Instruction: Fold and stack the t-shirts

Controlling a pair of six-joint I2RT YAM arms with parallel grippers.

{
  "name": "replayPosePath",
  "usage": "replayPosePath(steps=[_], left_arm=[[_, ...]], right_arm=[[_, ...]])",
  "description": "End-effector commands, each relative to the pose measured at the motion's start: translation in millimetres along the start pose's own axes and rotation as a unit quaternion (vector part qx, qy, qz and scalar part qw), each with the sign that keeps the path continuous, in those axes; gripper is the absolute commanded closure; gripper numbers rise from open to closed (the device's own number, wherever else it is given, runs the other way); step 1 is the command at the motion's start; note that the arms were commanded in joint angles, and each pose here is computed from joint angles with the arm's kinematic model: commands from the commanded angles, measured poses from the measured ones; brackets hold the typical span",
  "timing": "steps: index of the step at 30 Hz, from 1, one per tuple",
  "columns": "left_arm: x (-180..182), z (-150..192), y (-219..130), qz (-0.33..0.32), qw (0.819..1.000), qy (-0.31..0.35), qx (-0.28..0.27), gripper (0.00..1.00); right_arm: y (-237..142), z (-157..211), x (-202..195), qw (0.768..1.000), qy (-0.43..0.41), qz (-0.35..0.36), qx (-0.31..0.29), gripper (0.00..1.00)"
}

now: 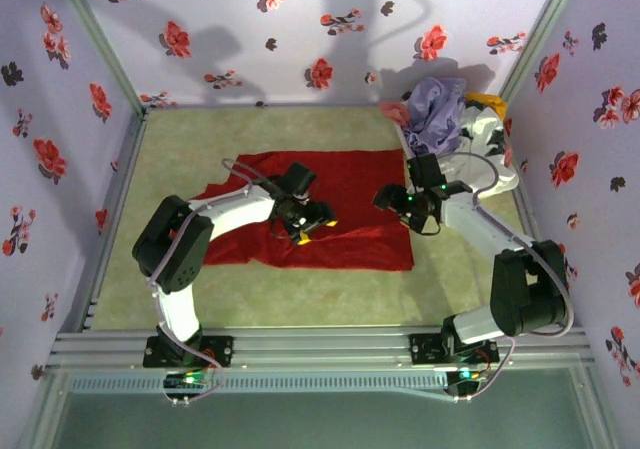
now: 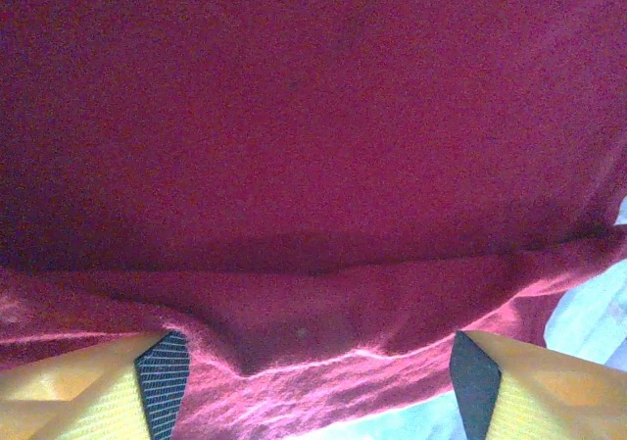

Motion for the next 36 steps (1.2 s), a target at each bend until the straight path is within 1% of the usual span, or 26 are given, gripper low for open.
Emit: replayPosePath(steps=[1, 5, 7, 10, 13, 15, 16, 18, 19, 22, 25, 28, 32, 35, 36], left_arm=[[-10.4, -8.6, 4.3, 0.017, 1.0, 0.001, -0.003, 0.26], [-12.2, -31.7, 4.0, 0.01, 1.0, 0.001, -0.024, 0.26], [-11.5, -42.4, -2.8, -0.004, 0.999, 0.008, -0.044, 0.26], [-14.5, -48.0, -21.9, -0.032, 0.997, 0.034, -0.057, 0.25], [-8.1, -43.7, -55.0, -0.075, 0.993, 0.059, -0.075, 0.25], [12.2, -39.8, -80.4, -0.12, 0.987, 0.06, -0.084, 0.25], [29.3, -36.7, -93.7, -0.15, 0.984, 0.054, -0.085, 0.25], [64.6, -30.9, -116.1, -0.187, 0.978, 0.034, -0.084, 0.25], [88.5, -23.4, -128.2, -0.211, 0.975, 0.016, -0.071, 0.25], [149.9, -7.1, -157.8, -0.251, 0.966, -0.027, -0.058, 0.26], [196.2, 5.6, -180.4, -0.258, 0.962, -0.069, -0.065, 0.25], [227.8, 9.9, -189.0, -0.229, 0.965, -0.109, -0.071, 0.25], [247.7, 1.8, -183.7, -0.17, 0.972, -0.145, -0.068, 0.25], [252.0, -8.8, -176.3, -0.145, 0.976, -0.154, -0.052, 0.25], [253.6, -11.9, -174.1, -0.146, 0.976, -0.157, -0.043, 0.24]], right_arm=[[-17.1, -0.8, 4.2, 1.0, -0.011, -0.002, -0.007, 0.18], [-18.3, 3.1, -0.1, 1.0, -0.012, 0.005, -0.001, 0.18], [-16.7, 5.5, -3.3, 1.0, -0.011, 0.011, 0.006, 0.19], [-15.0, 12.6, -8.4, 0.999, -0.018, 0.021, 0.023, 0.21], [-13.6, 20.7, -12.1, 0.999, -0.019, 0.025, 0.034, 0.22], [-8.0, 28.7, -15.1, 0.998, -0.011, 0.033, 0.043, 0.23], [-3.4, 33.9, -19.1, 0.997, -0.008, 0.05, 0.05, 0.24], [3.8, 41.9, -27.1, 0.995, -0.007, 0.083, 0.061, 0.25], [8.3, 46.1, -30.8, 0.993, -0.006, 0.094, 0.066, 0.26], [15.4, 56.9, -36.1, 0.993, -0.001, 0.095, 0.076, 0.28], [18.3, 64.5, -34.8, 0.992, -0.011, 0.09, 0.085, 0.28], [23.1, 69.3, -30.0, 0.992, -0.02, 0.082, 0.097, 0.28], [28.3, 69.0, -18.2, 0.991, -0.032, 0.075, 0.104, 0.27], [31.8, 68.4, -8.8, 0.991, -0.039, 0.068, 0.107, 0.27], [33.3, 68.5, -6.6, 0.991, -0.04, 0.066, 0.108, 0.27]])
Point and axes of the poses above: each hand's point on the last joint's axis, 136 mm out from that joint toward the fingers, its own y axis out along the fingers, its own x axis along the line the jaws close on, z = x × y, the point moved 6 cm from there along -y, back along the fingers, and after that the axes turned 7 degrees about y, right-handed, at the moved point
